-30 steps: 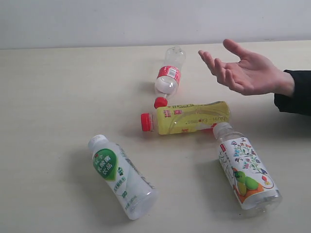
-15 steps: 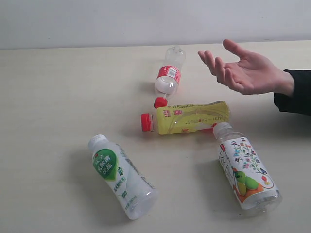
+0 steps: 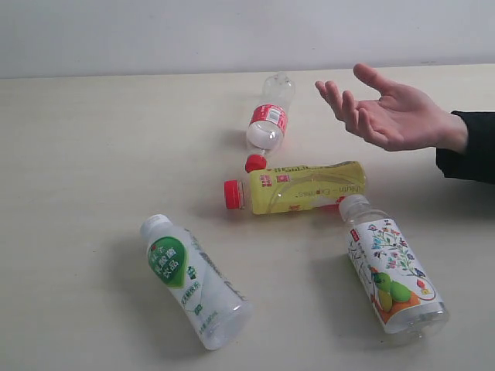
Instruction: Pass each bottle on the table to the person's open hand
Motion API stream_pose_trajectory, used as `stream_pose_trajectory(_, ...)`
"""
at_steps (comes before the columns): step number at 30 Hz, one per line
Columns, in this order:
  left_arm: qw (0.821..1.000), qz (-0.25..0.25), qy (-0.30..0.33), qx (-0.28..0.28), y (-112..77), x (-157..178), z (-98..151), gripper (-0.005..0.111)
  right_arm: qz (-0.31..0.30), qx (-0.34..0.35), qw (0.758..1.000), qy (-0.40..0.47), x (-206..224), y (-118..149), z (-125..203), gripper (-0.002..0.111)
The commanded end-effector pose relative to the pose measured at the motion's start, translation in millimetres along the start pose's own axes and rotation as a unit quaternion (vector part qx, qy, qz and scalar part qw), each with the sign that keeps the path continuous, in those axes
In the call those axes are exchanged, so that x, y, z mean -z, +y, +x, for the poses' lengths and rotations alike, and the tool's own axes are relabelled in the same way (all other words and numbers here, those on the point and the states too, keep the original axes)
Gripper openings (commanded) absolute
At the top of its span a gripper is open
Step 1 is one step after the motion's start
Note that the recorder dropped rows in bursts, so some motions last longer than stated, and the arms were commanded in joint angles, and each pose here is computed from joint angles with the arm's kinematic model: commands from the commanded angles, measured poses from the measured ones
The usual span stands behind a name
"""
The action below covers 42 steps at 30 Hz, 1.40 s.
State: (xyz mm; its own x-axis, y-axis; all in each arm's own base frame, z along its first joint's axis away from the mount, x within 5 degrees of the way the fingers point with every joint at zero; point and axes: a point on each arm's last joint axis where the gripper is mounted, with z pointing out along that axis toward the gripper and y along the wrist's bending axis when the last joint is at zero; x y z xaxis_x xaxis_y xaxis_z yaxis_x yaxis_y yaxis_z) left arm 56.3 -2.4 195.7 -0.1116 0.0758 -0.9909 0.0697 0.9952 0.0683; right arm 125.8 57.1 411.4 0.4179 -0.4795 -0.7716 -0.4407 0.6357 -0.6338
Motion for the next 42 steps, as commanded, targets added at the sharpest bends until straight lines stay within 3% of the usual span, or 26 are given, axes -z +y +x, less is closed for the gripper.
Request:
stream_pose_trajectory(1, 1.0, -0.002, -0.006, -0.002, 0.2, 0.3, -0.1, 0.0, 0.067, 0.066, 0.993, 0.066, -5.9, -11.7, 22.0, 0.011)
stream_pose_trajectory(4, 1.0, -0.002, -0.006, -0.002, 0.2, 0.3, -0.1, 0.0, 0.024, 0.05, 0.997, 0.062, -14.3, -4.8, 29.5, 0.012)
stream_pose_trajectory(10, 1.0, -0.002, -0.006, -0.002, 0.2, 0.3, -0.1, 0.0, 0.001, 0.009, 0.995, 0.104, -29.8, 1.4, 58.8, 0.011)
stream_pose_trajectory(18, 1.0, -0.002, -0.006, -0.002, 0.2, 0.3, -0.1, 0.0, 0.056, -0.019, 0.977, 0.204, -47.8, -11.0, 100.1, 0.011)
stream_pose_trajectory(24, 1.0, -0.002, -0.006, -0.003, 0.2, 0.3, -0.1, 0.0, 0.065, -0.068, 0.962, 0.256, -61.7, -11.1, 129.5, 0.011)
stream_pose_trajectory(30, 1.0, -0.002, -0.006, -0.003, 0.2, 0.3, -0.1, 0.0, 0.052, -0.054, 0.951, 0.3, -65.1, -2.7, 153.4, 0.011)
stream_pose_trajectory(35, 1.0, -0.002, -0.006, -0.003, 0.2, 0.3, -0.1, 0.0, 0.035, -0.108, 0.947, 0.299, -68.3, 6.1, 160.2, 0.01)
stream_pose_trajectory(42, 1.0, -0.003, -0.006, -0.006, 0.3, 0.3, -0.1, 0.0, 0.073, -0.185, 0.932, 0.302, -67.2, 3.8, 161.6, 0.002)
